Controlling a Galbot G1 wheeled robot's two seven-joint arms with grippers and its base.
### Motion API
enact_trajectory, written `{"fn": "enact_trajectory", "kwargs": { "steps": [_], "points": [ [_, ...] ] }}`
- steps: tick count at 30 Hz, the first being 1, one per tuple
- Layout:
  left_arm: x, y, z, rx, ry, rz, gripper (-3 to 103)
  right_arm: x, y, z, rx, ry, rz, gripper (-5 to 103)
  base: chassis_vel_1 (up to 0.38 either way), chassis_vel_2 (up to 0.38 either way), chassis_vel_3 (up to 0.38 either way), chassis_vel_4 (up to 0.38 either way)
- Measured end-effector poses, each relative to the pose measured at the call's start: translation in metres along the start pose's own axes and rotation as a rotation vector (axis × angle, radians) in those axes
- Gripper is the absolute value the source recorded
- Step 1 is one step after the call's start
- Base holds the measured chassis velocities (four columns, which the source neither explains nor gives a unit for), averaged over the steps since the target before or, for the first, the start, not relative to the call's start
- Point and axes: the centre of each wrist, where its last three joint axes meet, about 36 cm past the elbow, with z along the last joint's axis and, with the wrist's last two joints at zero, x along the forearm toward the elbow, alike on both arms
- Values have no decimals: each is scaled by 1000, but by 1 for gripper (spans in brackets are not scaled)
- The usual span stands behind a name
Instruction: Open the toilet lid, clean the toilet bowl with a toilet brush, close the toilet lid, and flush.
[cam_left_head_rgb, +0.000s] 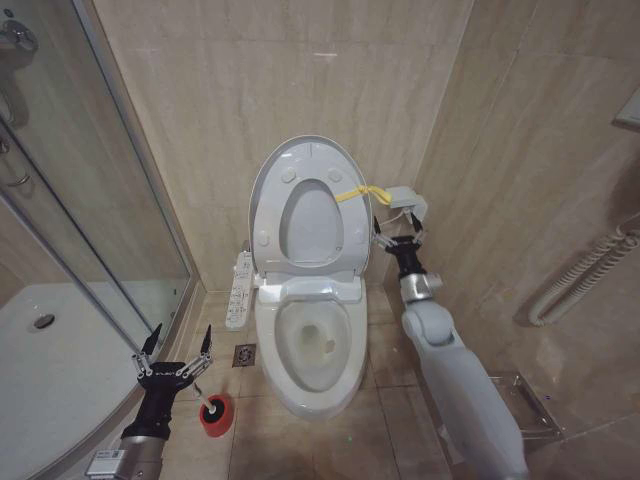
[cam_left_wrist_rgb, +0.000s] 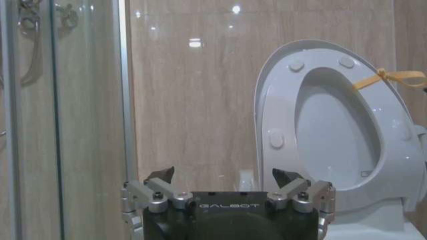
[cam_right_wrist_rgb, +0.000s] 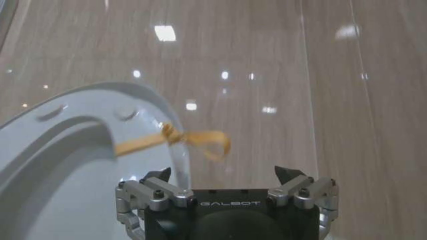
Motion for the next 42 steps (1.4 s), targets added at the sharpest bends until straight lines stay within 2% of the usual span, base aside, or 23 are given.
{"fn": "enact_trajectory", "kwargs": {
  "steps": [1,6,10,11,14,22,30,42],
  "points": [
    [0,0,0,0,0,0,99,18,5,-7,-16,22,-6,100,0,0,0,0],
    [0,0,0,0,0,0,99,52,19,-29,-49,72,-17,100,0,0,0,0],
    [0,0,0,0,0,0,99,94,43,-61,-84,160,-44,100,0,0,0,0],
    [0,0,0,0,0,0,99,94,43,-61,-84,160,-44,100,0,0,0,0],
    [0,0,0,0,0,0,99,132,53,-69,-82,226,-57,100,0,0,0,0],
    [0,0,0,0,0,0,99,181,50,-74,-18,292,-51,100,0,0,0,0],
    [0,0,0,0,0,0,99,212,48,-85,7,308,-5,100,0,0,0,0],
    [0,0,0,0,0,0,99,239,37,-110,-44,312,9,100,0,0,0,0]
  ]
}}
